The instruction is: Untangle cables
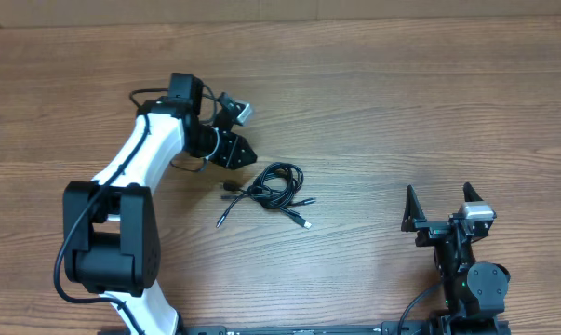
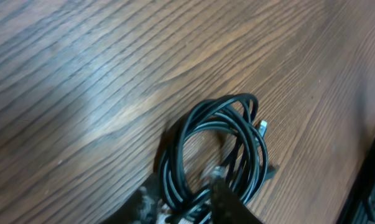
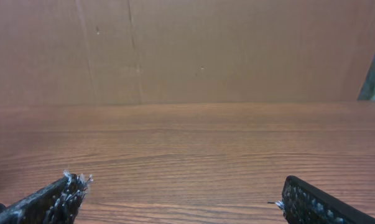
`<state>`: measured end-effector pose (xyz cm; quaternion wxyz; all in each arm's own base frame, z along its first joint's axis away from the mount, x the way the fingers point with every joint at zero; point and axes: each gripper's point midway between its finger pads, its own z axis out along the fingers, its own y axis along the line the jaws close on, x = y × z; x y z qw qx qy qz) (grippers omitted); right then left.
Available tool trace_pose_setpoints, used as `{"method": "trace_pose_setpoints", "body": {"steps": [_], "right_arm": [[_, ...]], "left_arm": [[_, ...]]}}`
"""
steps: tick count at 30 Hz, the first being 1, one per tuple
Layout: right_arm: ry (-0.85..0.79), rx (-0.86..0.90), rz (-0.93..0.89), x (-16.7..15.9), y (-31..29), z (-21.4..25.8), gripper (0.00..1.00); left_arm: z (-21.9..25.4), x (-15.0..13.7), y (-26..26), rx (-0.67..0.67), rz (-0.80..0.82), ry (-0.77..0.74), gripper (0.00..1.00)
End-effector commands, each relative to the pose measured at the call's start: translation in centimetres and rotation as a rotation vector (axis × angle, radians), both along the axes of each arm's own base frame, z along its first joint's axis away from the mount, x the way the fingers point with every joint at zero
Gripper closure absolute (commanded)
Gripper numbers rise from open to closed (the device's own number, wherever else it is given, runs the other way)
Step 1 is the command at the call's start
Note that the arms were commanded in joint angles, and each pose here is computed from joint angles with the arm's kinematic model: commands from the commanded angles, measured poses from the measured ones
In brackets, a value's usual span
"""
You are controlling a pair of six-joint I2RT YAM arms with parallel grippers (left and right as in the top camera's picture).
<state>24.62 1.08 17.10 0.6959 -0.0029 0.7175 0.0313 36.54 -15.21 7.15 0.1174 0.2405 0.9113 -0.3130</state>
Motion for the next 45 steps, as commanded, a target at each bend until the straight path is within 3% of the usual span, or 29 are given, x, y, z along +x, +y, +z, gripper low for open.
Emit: {"method": "trace_pose_setpoints", "body": {"steps": [1, 6, 11, 15, 22, 27, 33, 36, 37, 40, 45], "right_arm": [[-0.005, 0.003, 0.001, 0.0, 0.0, -0.2, 0.0], [-0.005, 0.003, 0.001, 0.0, 0.0, -0.2, 0.0], [-0.005, 0.003, 0.001, 0.0, 0.0, -0.2, 0.0], [-0.005, 0.003, 0.001, 0.0, 0.0, -0.1, 0.0], [-0.005, 0.003, 0.001, 0.0, 0.0, -0.2, 0.0], [-0.005, 0.003, 0.001, 0.0, 0.0, -0.2, 0.0], [-0.005, 0.003, 0.001, 0.0, 0.0, -0.2, 0.0], [-0.005, 0.003, 0.001, 0.0, 0.0, -0.2, 0.0], [-0.005, 0.003, 0.001, 0.0, 0.0, -0.2, 0.0], [-0.005, 0.003, 0.001, 0.0, 0.0, -0.1, 0.0], [-0.005, 0.004, 0.002, 0.0, 0.0, -0.2, 0.0]], "left_arm": [[-0.2, 0.2, -0.9, 0.054, -0.049, -0.044, 0.63], [-1.9, 0.0, -0.6, 0.25, -0.074, -0.075, 0.72], [-2.9, 0.0, -1.2, 0.36, -0.1, -0.12, 0.71], [-3.4, -0.2, -1.9, 0.36, -0.115, -0.141, 0.66], [-4.1, -0.4, -1.5, 0.374, -0.109, -0.139, 0.7], [-4.6, -0.8, -1.8, 0.37, -0.115, -0.138, 0.64], [-5.7, -1.5, -1.5, 0.367, -0.085, -0.107, 0.7], [-6.2, -1.1, -1.7, 0.356, -0.048, -0.12, 0.64], [-6.1, -1.0, -1.7, 0.355, -0.047, -0.123, 0.65], [-6.1, -1.0, -1.7, 0.354, -0.046, -0.126, 0.96], [-5.1, 0.0, -1.0, 0.34, 0.054, -0.097, 0.96]]}}
